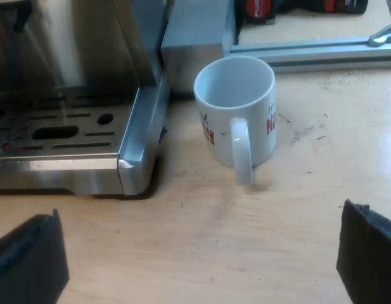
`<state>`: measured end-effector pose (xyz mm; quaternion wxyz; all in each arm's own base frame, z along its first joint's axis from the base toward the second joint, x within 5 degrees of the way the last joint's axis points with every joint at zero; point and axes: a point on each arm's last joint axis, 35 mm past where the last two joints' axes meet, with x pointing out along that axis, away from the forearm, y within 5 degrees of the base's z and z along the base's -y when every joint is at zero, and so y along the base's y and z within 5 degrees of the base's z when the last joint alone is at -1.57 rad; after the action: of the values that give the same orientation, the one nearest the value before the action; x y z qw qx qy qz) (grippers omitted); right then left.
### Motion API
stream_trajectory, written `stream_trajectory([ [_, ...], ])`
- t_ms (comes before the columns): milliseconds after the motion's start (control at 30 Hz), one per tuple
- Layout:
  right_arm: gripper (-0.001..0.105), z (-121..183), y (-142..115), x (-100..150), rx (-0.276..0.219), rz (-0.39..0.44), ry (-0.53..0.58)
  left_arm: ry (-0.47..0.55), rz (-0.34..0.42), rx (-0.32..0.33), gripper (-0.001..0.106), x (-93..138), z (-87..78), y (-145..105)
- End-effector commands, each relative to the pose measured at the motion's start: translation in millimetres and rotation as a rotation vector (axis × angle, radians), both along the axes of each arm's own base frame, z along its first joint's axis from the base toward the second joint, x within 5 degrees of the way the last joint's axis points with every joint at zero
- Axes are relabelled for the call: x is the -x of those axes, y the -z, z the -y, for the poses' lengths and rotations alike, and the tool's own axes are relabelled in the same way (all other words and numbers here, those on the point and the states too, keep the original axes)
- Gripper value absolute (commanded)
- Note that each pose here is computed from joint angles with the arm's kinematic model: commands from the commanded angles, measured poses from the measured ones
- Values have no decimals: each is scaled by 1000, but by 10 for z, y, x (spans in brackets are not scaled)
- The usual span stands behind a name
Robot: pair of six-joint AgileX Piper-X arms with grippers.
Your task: Grind coffee beans and then tamp
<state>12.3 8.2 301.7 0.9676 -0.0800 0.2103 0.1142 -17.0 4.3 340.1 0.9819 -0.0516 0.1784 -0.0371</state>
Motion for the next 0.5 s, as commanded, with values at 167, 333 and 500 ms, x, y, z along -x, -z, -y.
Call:
stream_trajectory([
  [167, 88, 13, 323, -180, -11, -87, -8, 1, -39, 9, 105, -299, 48, 271],
  [333, 88, 15, 414, -210, -13, -115, -8, 17, -82, 9, 105, -433, 74, 484],
  [500, 88, 20, 531, -262, -15, -137, -8, 30, -74, 16, 105, -444, 81, 484],
])
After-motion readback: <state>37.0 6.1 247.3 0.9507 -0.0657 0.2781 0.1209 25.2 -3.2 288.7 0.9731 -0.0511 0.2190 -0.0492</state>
